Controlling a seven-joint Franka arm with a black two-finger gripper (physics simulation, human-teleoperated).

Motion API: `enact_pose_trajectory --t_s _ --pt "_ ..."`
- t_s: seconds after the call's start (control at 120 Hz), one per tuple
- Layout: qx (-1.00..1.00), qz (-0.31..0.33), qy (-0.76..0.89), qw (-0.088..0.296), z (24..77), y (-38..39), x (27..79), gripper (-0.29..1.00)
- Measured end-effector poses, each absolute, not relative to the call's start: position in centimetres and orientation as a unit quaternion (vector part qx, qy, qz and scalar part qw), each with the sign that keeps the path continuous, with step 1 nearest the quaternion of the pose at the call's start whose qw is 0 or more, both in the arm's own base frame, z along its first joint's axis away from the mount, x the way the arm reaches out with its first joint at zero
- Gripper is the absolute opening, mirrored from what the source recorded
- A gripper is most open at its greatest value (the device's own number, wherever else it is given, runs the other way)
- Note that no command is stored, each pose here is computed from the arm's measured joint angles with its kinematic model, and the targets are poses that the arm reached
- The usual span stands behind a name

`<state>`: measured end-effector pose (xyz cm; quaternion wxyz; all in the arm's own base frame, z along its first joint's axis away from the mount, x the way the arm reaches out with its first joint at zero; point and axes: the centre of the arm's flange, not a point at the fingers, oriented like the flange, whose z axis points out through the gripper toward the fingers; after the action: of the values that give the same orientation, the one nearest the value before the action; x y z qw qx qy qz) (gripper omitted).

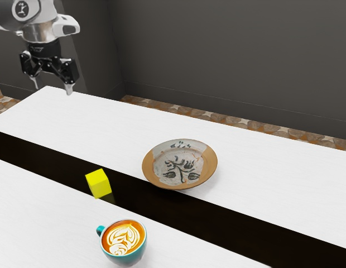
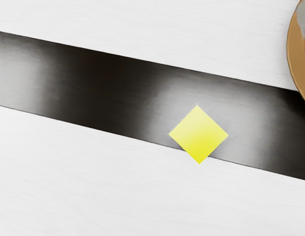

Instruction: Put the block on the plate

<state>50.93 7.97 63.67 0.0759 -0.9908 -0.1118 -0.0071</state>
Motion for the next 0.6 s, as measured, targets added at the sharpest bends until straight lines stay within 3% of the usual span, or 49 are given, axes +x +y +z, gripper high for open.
enact_pose_trajectory --t_s 0.233,0.375,0.6 --pt "-0.988 -0.007 -0.135 0.081 62.7 8.2 51.3 0.70" --pt "-0.987 0.035 -0.136 0.084 55.3 8.3 51.1 0.70" --pt "-0.981 0.029 -0.173 0.080 46.7 5.5 50.8 0.70"
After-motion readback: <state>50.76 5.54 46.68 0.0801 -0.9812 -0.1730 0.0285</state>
